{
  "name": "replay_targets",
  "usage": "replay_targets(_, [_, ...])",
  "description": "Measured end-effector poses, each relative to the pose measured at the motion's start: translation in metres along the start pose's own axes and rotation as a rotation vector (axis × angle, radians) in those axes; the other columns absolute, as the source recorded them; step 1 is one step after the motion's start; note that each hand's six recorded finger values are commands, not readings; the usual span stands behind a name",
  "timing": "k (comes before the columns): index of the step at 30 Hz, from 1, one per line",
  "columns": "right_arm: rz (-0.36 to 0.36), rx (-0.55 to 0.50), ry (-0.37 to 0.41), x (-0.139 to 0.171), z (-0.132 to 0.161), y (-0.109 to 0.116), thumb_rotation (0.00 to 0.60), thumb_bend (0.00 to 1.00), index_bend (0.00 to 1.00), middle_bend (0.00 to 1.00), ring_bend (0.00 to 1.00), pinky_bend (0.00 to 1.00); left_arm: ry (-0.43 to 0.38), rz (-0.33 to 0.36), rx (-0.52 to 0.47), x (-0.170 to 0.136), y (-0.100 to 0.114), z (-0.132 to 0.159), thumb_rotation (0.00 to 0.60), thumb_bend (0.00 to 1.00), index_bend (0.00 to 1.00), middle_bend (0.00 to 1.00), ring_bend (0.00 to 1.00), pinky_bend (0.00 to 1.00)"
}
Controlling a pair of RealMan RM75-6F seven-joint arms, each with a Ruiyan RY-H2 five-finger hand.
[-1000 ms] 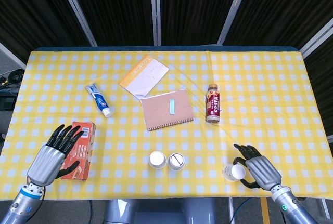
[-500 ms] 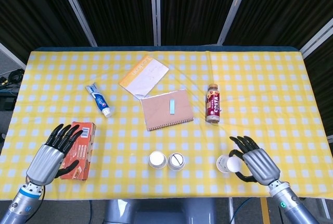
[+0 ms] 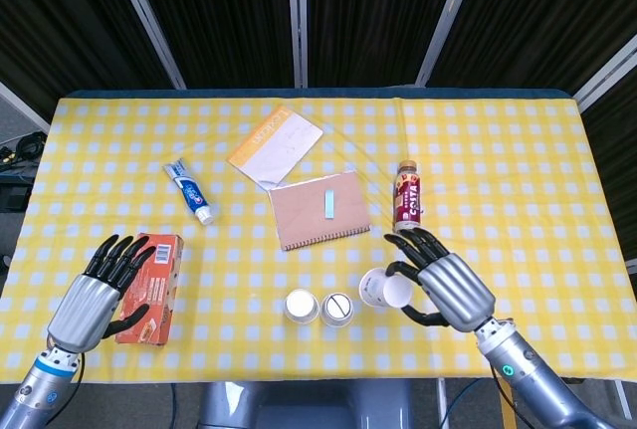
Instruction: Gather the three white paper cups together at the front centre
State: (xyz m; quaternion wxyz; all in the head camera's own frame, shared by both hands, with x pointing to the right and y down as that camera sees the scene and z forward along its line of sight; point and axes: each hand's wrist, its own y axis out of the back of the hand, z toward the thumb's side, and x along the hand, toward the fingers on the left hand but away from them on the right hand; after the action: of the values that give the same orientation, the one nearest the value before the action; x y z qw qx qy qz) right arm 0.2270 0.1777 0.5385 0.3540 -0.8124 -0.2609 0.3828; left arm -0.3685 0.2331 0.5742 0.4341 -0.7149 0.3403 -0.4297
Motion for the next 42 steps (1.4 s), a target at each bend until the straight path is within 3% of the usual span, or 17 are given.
replay_targets(10, [0.04,-0.037,0.079,-0.035,0.039,-0.01,0.6,0.23,0.48,0.07,0.0,0.08,0.006,-0.002,-0.006,0.001,0.001,-0.003,0.6,0.26,0.0,0.0,0.0,0.0])
replay_targets(17, [0.046,-0.028,0.105,-0.044,0.058,-0.013,0.6,0.23,0.48,0.08,0.0,0.09,0.003,-0.005,-0.003,0.0,0.001,-0.003,0.6,0.26,0.0,0.0,0.0,0.0])
replay_targets(42, [0.101,0.007,0.05,-0.054,0.056,-0.041,0.6,0.23,0.48,0.08,0.0,0.09,0.001,-0.034,-0.007,0.0,-0.002,-0.002,0.6,0.26,0.0,0.0,0.0,0.0])
